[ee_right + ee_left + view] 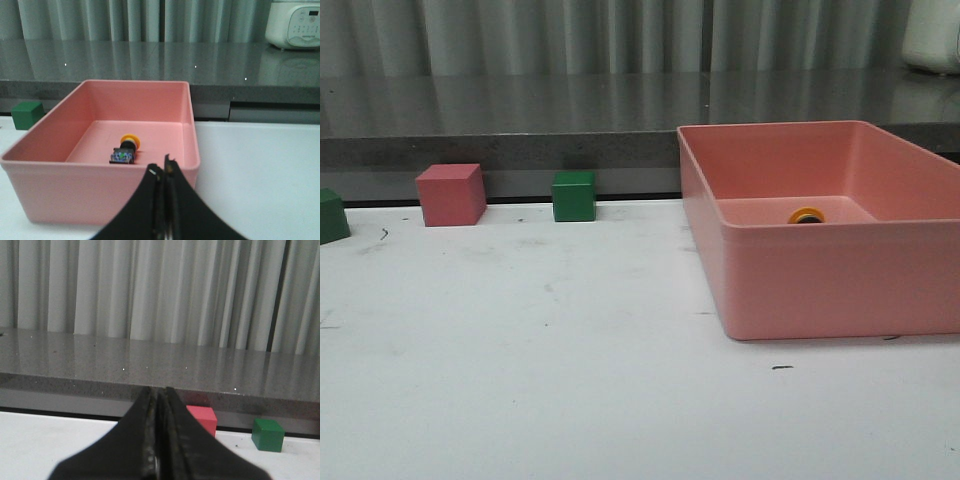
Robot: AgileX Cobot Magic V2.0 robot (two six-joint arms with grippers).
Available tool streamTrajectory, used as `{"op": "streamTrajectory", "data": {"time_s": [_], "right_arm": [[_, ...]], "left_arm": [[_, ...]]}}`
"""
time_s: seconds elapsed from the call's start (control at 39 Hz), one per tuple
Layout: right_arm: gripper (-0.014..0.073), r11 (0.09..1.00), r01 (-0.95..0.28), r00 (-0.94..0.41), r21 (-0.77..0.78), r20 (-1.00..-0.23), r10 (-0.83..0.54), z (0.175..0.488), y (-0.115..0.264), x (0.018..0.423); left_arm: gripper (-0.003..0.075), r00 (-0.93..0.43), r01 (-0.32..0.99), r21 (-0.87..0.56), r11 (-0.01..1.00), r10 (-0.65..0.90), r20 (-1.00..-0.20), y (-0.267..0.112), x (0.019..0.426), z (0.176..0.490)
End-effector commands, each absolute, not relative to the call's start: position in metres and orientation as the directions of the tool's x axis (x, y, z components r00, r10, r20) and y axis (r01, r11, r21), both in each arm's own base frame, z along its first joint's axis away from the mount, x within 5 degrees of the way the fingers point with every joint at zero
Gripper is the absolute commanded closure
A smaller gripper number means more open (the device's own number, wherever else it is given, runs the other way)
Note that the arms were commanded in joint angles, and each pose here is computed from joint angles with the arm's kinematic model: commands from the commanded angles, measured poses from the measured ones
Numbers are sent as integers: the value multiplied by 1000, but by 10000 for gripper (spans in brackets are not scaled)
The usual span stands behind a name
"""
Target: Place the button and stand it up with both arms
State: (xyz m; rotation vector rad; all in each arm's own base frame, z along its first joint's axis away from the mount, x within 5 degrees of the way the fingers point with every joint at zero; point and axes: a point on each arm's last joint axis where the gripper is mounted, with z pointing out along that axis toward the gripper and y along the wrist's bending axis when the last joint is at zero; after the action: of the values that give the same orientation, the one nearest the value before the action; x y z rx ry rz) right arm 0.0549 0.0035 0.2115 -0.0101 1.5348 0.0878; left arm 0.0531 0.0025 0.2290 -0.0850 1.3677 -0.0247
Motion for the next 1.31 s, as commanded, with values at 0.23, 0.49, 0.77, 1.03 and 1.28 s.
{"op": "streamTrajectory", "data": {"time_s": [0.23, 0.49, 0.77, 1.03, 1.28], "right_arm": [[657, 983, -97, 79, 159, -983, 167, 312, 6, 54], [657, 984, -75, -120, 164, -981, 154, 332, 9, 100], [477, 984, -69, -134, 162, -979, 152, 331, 9, 107], [-57, 984, -69, -128, 162, -980, 153, 332, 9, 107], [-48, 985, -50, -226, 163, -963, 148, 330, 11, 143]], "left_arm": [[741, 175, -32, -86, 996, -79, -981, 3, 54, 315], [741, 26, -45, -88, 995, -87, -996, 4, 89, 328], [462, 22, -45, -94, 995, -93, -995, 4, 91, 327], [40, 29, -44, -94, 995, -93, -995, 4, 91, 328], [40, 29, -44, -94, 995, -93, -995, 4, 91, 328]]}}
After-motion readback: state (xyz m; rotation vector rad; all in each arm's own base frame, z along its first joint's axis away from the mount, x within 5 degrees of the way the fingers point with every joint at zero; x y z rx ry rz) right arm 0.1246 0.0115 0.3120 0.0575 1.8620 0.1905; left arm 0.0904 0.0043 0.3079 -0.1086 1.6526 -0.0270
